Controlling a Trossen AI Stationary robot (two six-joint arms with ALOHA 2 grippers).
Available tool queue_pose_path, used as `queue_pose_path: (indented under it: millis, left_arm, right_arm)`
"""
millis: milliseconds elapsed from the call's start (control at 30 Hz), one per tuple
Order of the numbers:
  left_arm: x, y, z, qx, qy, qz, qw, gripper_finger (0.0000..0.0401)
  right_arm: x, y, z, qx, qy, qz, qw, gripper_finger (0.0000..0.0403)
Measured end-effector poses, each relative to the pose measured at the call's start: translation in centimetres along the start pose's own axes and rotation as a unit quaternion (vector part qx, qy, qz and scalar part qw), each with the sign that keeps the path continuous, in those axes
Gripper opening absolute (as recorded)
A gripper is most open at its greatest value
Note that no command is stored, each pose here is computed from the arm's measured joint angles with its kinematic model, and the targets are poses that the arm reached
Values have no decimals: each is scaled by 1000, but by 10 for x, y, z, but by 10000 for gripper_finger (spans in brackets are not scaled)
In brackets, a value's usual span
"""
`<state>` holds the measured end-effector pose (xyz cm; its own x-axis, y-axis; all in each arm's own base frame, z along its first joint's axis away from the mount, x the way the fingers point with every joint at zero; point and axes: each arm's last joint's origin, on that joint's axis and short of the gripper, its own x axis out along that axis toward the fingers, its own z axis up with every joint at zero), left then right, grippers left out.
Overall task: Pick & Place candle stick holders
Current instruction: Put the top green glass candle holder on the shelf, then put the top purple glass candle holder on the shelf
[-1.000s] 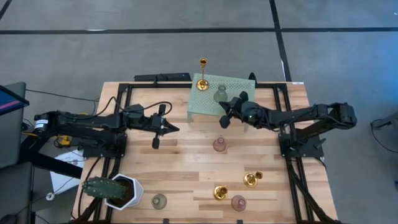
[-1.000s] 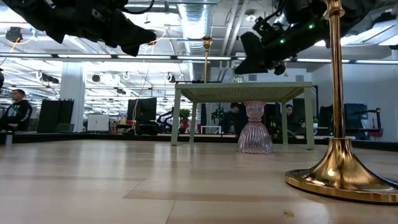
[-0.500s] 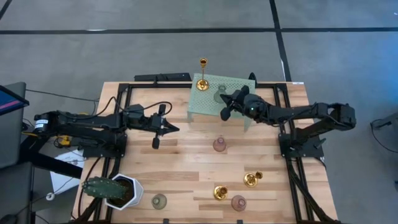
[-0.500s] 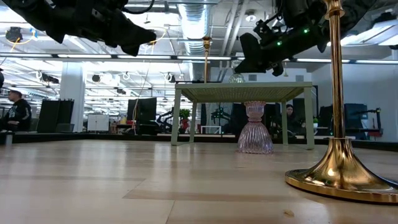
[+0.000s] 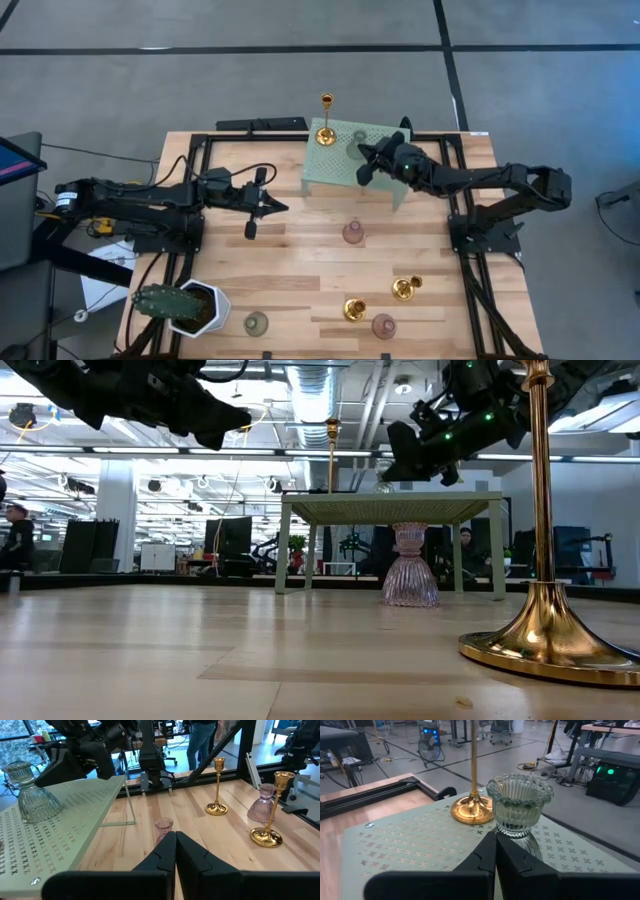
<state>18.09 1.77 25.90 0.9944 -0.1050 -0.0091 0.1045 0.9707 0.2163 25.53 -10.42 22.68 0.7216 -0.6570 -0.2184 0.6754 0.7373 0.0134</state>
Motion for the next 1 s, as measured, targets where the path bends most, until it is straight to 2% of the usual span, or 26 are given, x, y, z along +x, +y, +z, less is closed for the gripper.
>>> queue_pose_path:
  millis: [367,467,667,833,1000]
  left_arm:
    - [0,0,0,0,0,0,1000,8]
    - [0,0,0,0,0,0,1000,8]
    - [0,0,0,0,0,0,1000,8]
    - [0,0,0,0,1,0,1000,8]
    - [0,0,-1,-1,2,0,1000,8]
  right_arm:
    - [13,-11,-2,8,-13,13,1000,0]
    - [27,-8,-7,7,-5,34,999,0]
    - [47,3,-13,-12,15,39,999,0]
    - [31,11,2,-25,7,52,998,0]
    - [-5,16,26,-36,5,78,996,0]
